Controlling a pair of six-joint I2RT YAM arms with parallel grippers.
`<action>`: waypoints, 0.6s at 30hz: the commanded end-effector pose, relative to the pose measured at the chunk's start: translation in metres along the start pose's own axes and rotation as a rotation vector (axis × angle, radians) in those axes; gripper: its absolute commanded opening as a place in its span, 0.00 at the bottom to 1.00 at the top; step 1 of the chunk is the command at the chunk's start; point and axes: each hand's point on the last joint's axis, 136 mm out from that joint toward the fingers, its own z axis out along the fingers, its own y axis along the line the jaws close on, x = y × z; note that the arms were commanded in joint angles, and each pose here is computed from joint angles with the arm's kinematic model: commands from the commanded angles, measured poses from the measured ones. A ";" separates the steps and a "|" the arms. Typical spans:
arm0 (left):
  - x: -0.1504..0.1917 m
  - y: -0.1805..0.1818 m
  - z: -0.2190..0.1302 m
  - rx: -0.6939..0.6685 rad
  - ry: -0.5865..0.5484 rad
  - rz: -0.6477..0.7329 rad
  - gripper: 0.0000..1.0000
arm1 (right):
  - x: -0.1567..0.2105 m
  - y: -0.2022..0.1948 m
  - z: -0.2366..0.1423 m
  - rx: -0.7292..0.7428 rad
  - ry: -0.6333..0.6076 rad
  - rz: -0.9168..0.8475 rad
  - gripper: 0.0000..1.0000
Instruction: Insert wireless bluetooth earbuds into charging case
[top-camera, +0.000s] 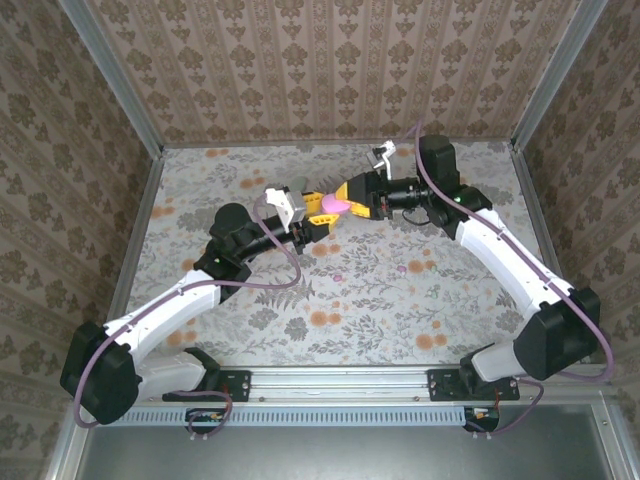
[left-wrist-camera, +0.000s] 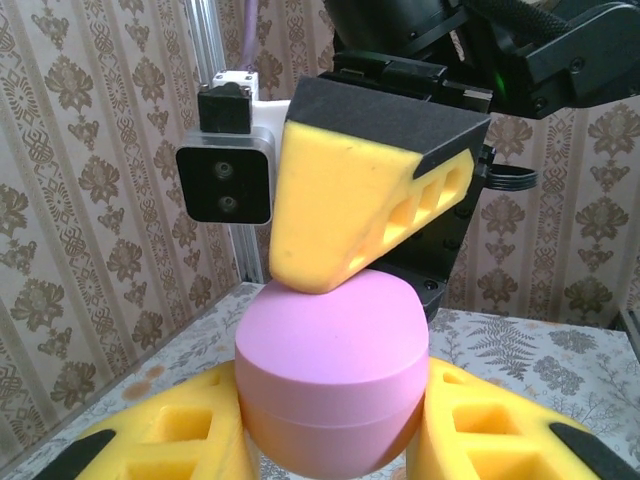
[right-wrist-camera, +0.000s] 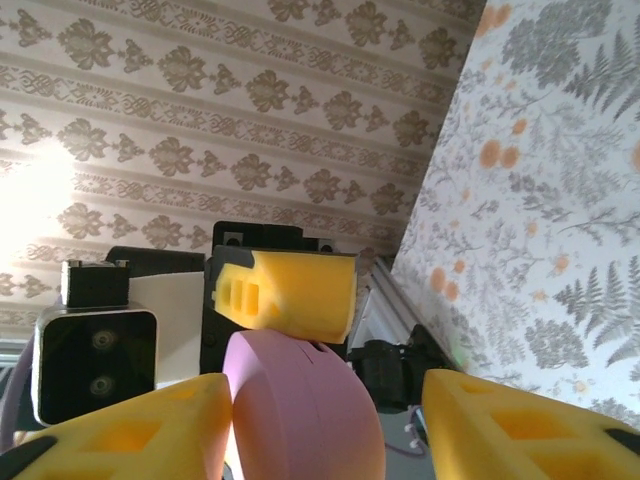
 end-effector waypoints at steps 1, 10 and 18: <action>-0.023 -0.002 0.001 0.008 -0.053 0.049 0.28 | 0.007 0.005 0.005 -0.051 0.054 0.028 0.50; -0.018 0.001 0.003 -0.003 -0.040 0.033 0.29 | 0.006 0.006 0.003 -0.055 0.029 0.018 0.27; -0.012 0.004 0.006 -0.010 -0.030 0.019 0.40 | -0.008 0.009 0.002 -0.098 -0.067 0.043 0.16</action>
